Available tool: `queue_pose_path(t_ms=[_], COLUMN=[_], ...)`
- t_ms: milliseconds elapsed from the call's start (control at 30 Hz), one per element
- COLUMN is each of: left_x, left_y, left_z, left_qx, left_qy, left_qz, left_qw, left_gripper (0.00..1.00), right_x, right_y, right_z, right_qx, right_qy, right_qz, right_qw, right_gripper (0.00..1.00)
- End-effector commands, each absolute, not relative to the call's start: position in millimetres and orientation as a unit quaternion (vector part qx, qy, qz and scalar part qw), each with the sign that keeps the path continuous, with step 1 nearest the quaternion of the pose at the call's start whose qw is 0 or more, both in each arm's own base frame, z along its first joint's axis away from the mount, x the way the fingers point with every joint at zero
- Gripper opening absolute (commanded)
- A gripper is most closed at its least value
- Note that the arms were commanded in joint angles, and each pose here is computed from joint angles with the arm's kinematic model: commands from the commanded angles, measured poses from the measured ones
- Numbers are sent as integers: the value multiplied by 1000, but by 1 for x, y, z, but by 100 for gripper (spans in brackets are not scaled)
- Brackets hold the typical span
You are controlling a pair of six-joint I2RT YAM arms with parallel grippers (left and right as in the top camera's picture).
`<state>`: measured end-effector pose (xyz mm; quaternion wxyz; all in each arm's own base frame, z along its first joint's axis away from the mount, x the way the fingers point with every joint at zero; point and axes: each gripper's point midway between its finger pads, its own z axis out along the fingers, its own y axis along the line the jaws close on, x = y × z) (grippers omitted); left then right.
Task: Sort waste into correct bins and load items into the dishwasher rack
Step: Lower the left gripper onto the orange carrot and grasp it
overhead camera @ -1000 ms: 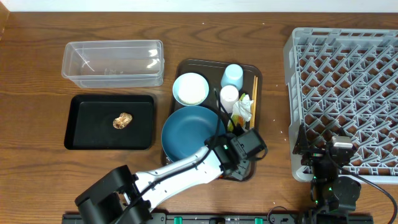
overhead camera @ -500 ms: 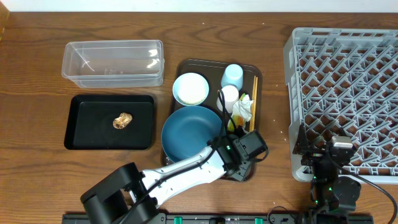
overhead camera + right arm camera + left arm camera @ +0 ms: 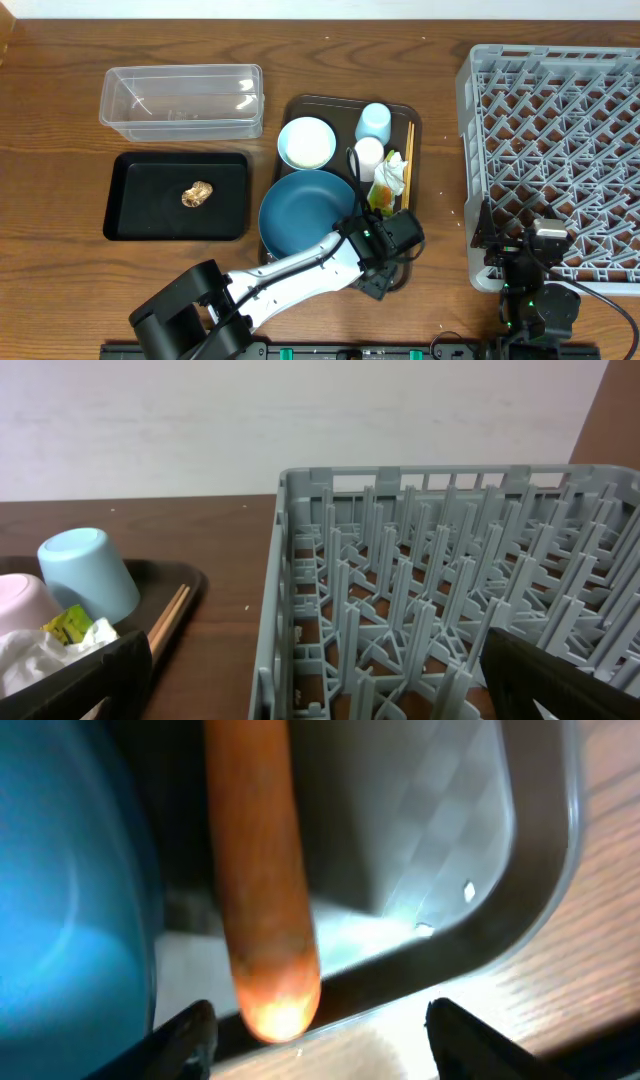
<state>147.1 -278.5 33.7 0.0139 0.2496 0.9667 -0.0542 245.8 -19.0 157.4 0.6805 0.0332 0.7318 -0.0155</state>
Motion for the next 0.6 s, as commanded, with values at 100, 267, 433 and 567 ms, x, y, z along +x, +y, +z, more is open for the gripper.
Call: queue_pose_path(t_ms=[100, 267, 433, 567], left_x=[148, 152, 151, 151], left_y=[-285, -293, -291, -288], left_z=[38, 38, 33, 22], left_qx=[262, 279, 259, 208], left_qy=[963, 957, 963, 976], left_qz=[-66, -78, -72, -58], left_qw=[9, 23, 16, 3], left_gripper=[69, 70, 69, 72], right_x=[245, 245, 245, 245], right_y=[-20, -20, -20, -20], right_z=[157, 157, 157, 157], right_qx=[31, 31, 31, 31], right_qy=[732, 732, 732, 732], right_qz=[-21, -21, -21, -21], right_qw=[681, 681, 681, 681], right_gripper=[99, 99, 99, 99])
